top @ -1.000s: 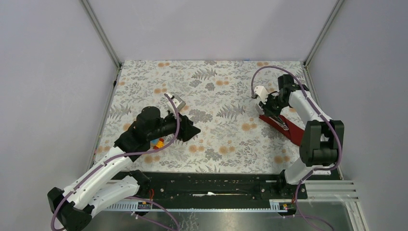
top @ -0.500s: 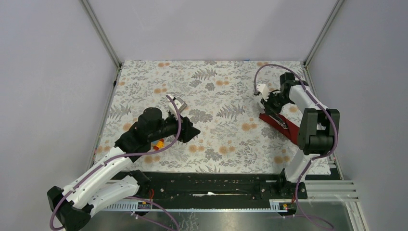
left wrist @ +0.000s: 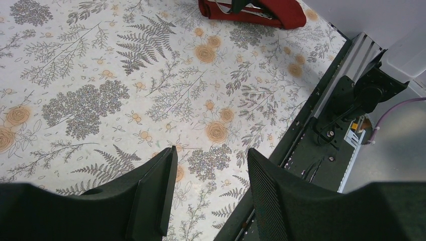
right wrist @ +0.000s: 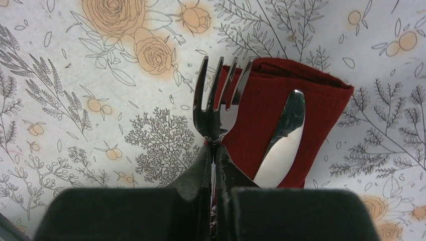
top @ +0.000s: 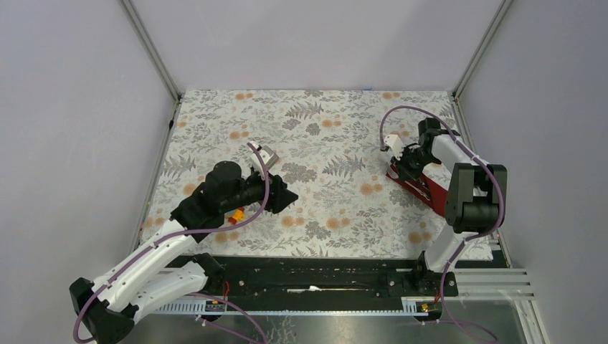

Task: Fold the napkin into a case and place the utensils inside
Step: Insert the fork into the folded napkin.

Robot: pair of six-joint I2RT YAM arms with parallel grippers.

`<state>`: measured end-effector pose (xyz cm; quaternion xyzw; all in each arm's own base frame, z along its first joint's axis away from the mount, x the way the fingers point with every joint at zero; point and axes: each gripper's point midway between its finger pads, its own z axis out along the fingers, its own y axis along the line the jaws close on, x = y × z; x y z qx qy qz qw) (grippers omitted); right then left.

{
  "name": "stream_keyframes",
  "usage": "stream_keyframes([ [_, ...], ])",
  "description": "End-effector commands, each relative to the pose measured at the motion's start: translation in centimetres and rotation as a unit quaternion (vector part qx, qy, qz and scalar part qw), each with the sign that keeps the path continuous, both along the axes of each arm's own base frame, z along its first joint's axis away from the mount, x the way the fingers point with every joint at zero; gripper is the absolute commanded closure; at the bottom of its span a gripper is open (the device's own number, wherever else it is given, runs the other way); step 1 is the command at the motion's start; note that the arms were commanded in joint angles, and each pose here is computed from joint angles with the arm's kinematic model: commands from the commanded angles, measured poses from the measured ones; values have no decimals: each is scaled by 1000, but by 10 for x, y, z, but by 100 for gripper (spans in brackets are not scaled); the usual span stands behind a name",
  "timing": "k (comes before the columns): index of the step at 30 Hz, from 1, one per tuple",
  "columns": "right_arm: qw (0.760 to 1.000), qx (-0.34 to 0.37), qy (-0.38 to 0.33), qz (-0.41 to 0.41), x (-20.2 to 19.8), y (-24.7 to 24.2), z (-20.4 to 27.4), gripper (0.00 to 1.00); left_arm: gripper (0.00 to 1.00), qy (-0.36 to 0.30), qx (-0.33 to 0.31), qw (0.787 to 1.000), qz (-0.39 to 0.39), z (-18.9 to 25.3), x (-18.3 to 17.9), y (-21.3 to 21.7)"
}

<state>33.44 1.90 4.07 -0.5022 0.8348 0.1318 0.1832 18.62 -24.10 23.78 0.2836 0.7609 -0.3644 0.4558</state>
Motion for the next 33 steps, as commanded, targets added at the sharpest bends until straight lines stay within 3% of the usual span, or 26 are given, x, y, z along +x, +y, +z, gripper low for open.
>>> stream_keyframes([
  [1,999,-14,-31,-7,0,-10,17,100,42,-27,-13,1000,2,13,1,0],
  [33,996,-68,-28,-52,-14,-47,6,100,41,-32,-19,999,0,17,-4,0],
])
